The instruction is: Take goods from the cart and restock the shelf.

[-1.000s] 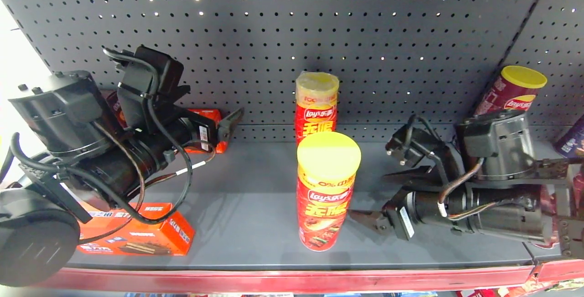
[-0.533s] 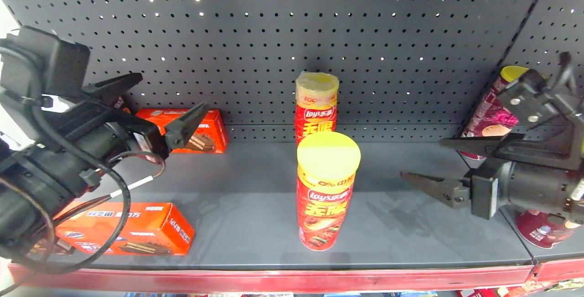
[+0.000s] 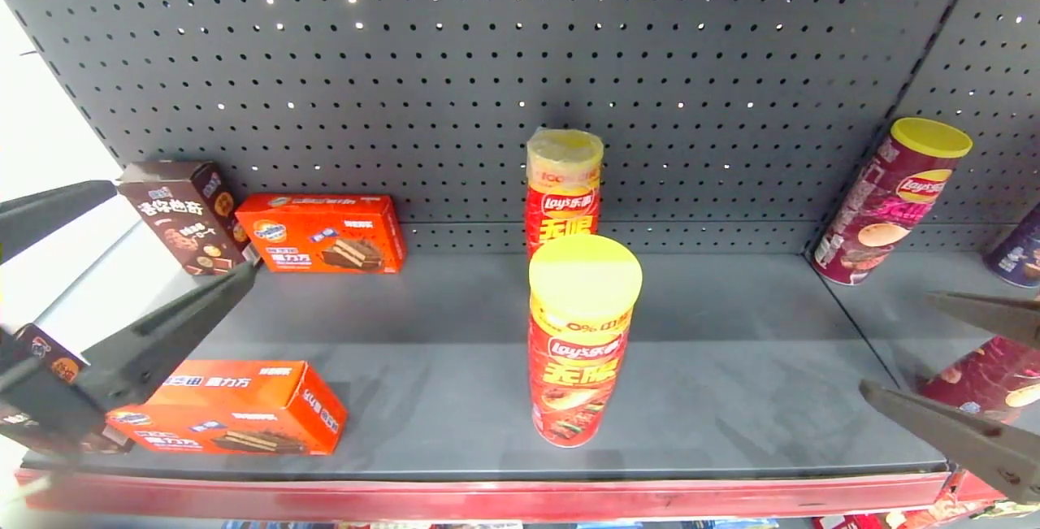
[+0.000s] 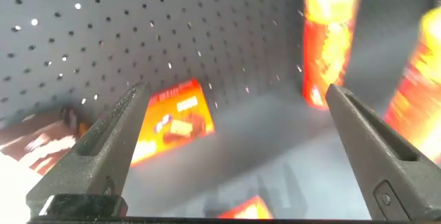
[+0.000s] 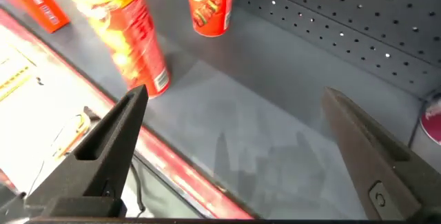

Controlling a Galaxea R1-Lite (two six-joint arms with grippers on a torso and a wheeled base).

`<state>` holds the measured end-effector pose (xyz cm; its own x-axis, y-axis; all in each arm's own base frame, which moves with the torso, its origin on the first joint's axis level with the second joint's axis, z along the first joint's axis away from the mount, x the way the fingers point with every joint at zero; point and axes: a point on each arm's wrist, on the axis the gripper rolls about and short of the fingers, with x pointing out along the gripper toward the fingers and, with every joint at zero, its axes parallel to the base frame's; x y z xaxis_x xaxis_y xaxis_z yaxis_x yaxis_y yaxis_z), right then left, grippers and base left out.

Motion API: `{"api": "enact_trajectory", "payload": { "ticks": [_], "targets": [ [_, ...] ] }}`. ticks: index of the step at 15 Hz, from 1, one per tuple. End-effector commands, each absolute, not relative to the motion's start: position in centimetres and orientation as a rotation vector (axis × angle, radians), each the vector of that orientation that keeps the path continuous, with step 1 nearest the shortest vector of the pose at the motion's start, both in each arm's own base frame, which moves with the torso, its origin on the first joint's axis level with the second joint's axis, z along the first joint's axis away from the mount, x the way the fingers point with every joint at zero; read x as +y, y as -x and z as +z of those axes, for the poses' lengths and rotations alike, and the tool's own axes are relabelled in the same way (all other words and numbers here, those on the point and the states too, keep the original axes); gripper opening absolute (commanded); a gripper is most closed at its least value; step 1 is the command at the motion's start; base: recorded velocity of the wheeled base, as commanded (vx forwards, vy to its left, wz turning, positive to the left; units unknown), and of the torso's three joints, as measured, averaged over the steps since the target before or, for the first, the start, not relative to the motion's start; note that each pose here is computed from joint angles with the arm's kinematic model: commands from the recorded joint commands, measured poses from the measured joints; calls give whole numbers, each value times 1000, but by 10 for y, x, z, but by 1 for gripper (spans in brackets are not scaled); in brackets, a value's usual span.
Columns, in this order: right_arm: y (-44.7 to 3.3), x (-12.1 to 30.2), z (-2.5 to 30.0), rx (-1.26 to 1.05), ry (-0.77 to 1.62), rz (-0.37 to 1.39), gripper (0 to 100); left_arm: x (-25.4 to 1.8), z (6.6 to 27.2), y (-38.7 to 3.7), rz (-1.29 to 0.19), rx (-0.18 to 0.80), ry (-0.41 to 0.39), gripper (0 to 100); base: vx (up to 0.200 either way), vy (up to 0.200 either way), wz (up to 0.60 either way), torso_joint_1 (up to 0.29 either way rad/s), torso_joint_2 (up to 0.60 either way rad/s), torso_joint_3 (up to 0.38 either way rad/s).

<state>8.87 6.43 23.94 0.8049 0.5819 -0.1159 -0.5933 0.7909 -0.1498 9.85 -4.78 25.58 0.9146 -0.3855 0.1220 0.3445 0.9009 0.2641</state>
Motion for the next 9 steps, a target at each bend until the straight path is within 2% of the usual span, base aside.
{"api": "enact_trajectory", "payload": {
  "ticks": [1, 5, 9],
  "targets": [
    [-61, 47, 226, 12, 169, 661, 100, -18, 264, -37, -375, -273, -231, 100, 0, 0, 0, 0, 0, 0],
    [-31, 26, 181, 8, 169, 704, 100, 9, 238, 15, -378, -255, -242, 100, 0, 0, 0, 0, 0, 0],
    [-20, 17, 151, 29, 174, 686, 100, 19, 215, 35, -410, -243, -249, 100, 0, 0, 0, 0, 0, 0]
  ]
}}
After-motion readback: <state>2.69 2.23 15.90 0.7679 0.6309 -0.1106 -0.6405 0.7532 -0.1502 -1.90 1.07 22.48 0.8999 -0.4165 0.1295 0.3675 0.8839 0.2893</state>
